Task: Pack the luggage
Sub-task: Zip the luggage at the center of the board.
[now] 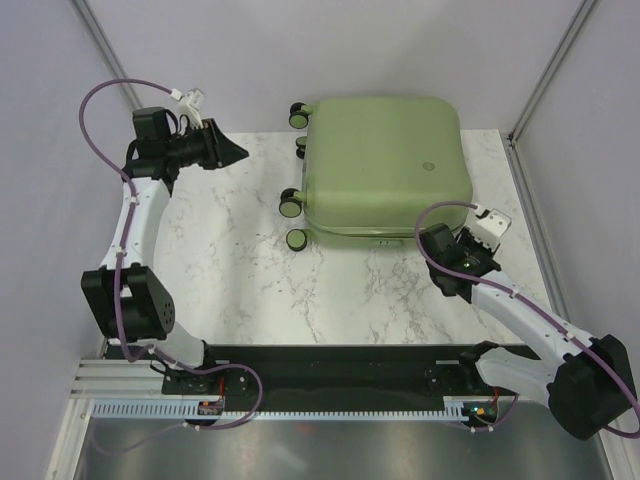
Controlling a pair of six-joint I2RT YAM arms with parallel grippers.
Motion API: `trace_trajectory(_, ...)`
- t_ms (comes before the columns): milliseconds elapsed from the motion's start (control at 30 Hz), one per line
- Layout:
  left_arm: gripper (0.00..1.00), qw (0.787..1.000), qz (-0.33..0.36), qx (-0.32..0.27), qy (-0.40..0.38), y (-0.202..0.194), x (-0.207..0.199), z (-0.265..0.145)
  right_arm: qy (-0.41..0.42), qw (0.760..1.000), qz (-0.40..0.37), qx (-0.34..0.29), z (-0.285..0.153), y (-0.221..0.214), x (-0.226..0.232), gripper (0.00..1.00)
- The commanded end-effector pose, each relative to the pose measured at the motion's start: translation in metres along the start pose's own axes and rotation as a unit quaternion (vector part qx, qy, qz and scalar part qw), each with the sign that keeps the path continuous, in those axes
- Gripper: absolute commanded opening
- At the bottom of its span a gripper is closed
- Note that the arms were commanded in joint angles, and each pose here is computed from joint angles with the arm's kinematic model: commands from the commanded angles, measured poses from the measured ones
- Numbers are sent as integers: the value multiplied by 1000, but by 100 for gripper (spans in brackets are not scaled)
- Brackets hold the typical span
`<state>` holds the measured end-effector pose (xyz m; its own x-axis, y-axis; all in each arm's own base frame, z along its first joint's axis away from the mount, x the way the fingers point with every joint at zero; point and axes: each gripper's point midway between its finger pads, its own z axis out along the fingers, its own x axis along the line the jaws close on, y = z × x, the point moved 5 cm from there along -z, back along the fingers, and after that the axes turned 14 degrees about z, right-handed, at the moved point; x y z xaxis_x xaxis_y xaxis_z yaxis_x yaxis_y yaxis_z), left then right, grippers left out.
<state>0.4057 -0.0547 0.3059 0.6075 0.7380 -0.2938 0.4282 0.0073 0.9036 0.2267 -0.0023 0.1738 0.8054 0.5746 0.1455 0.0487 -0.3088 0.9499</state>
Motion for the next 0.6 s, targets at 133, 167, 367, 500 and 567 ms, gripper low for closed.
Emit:
trace_trajectory(133, 39, 999, -1, -11, -38, 2, -99, -14, 27, 1000, -10, -5, -5, 22, 10, 0)
trace_trajectory(167, 39, 999, -18, 4, -36, -11, -110, -8, 32, 999, -10, -4, -8, 28, 8, 0)
trace_trajectory(367, 40, 998, -44, 25, -29, -40, -151, -7, 63, 997, 30, -24, -27, 93, 5, 10)
trace_trajectory(500, 37, 998, -28, 48, -12, -64, -180, 5, 103, 992, 60, -37, -42, 147, 18, 24)
trace_trajectory(567, 36, 998, -25, 47, 23, -68, -182, 9, 106, 992, 53, -36, -39, 155, 32, 30)
